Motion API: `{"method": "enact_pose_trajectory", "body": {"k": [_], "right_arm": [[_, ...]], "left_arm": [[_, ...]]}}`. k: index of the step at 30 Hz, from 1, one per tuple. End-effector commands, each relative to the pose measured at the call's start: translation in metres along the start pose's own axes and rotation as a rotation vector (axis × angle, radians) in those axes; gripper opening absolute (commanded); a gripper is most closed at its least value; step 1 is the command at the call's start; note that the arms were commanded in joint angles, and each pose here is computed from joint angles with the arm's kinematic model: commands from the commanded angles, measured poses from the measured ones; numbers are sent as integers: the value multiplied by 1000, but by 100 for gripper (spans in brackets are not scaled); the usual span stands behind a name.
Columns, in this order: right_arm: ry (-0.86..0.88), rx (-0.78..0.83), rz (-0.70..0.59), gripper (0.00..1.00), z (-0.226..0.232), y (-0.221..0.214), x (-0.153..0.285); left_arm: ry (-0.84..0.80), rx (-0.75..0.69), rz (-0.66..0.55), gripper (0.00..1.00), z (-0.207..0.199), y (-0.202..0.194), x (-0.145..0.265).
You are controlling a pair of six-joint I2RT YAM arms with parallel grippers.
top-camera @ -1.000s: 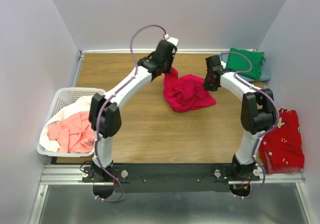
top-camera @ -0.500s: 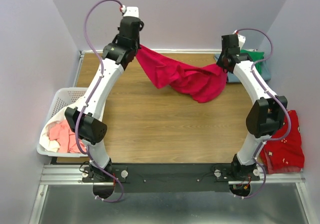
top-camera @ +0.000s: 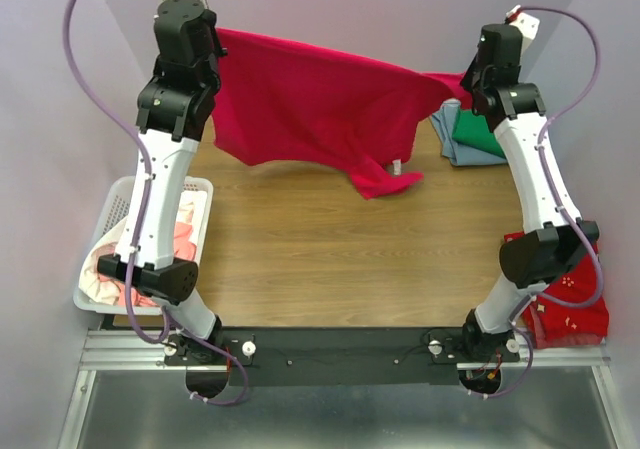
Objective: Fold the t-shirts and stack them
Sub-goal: Flatten the tshirt out
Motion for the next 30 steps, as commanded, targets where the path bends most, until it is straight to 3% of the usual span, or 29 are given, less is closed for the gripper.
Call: {"method": "enact_pose_trajectory", "body": {"k": [1,8,16,22,30], "right_arm": [[-7,-31,-158,1,-17,66,42],[163,-58,-305,1,-7,127,98],[282,-51,-439,1,-23,159,177],[434,-33,-588,1,-46,176,270],[587,-63,-723,1,-63,184,351]], "left_arm": [[27,57,-174,0,24,60,30],[-133,102,-238,0,12,83,56],[-335,102,-323,0,6,104,105],[-380,91,-361,0,29,106,155],[-369,86,-456,0,68,123,221]]}}
Point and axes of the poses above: each gripper's point midway between its finger pads, its own x axis back along the fingers, its own z axis along the line the jaws close on, y = z × x, the point moved 3 cm from there along x, back along the fingers, and after that the axes turned 1 degree about x, right-handed, at the moved point
